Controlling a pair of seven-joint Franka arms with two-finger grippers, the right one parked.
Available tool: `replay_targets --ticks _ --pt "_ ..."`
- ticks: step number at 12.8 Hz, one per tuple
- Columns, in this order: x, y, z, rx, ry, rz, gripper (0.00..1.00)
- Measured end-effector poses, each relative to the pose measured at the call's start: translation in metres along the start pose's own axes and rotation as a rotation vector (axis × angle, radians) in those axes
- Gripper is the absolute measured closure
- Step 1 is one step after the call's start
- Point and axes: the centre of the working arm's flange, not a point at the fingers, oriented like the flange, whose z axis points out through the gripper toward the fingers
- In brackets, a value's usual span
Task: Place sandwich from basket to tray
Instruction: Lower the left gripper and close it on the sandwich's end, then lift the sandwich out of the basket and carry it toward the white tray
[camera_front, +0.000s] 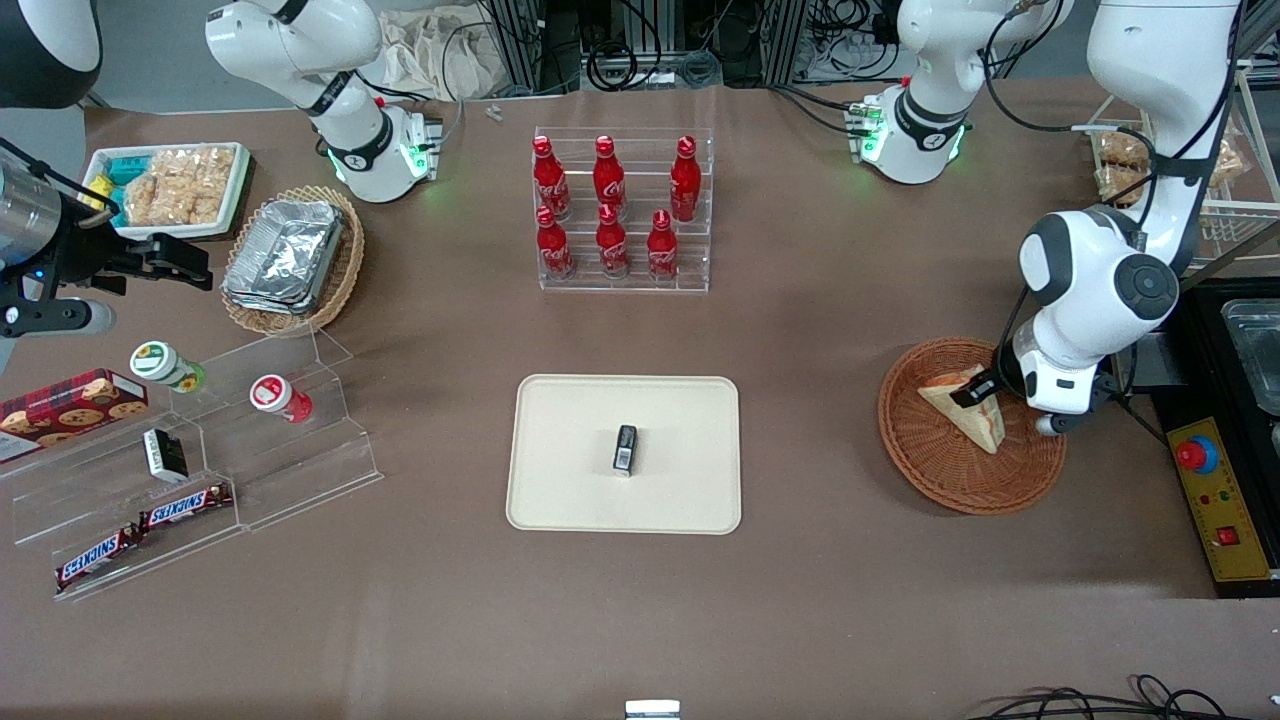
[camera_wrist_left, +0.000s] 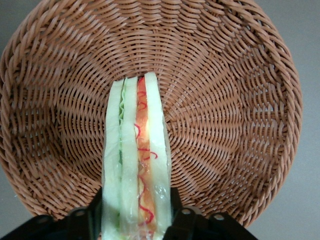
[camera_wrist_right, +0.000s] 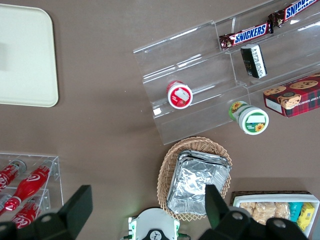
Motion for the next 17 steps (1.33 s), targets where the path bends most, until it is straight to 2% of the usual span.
replay_targets --ticks 2,5,6,9,12,14,17 --pt "0.0 0.001 -0.004 -0.004 0.007 0.002 0.7" --pt "-0.002 0.013 -0.046 -0.014 0.036 0.024 0.84" --pt "-0.004 0.021 -0.072 -0.009 0.033 0.037 0.85" --pt "-0.005 0.048 -0.162 0.024 -0.009 0.074 0.85" --pt "-0.008 0.079 -0.228 0.027 -0.025 0.125 0.85" --pt "-0.022 0.109 -0.238 0.02 -0.034 0.191 0.85" --pt "-0.054 0.162 -0.219 0.013 -0.071 0.317 0.85"
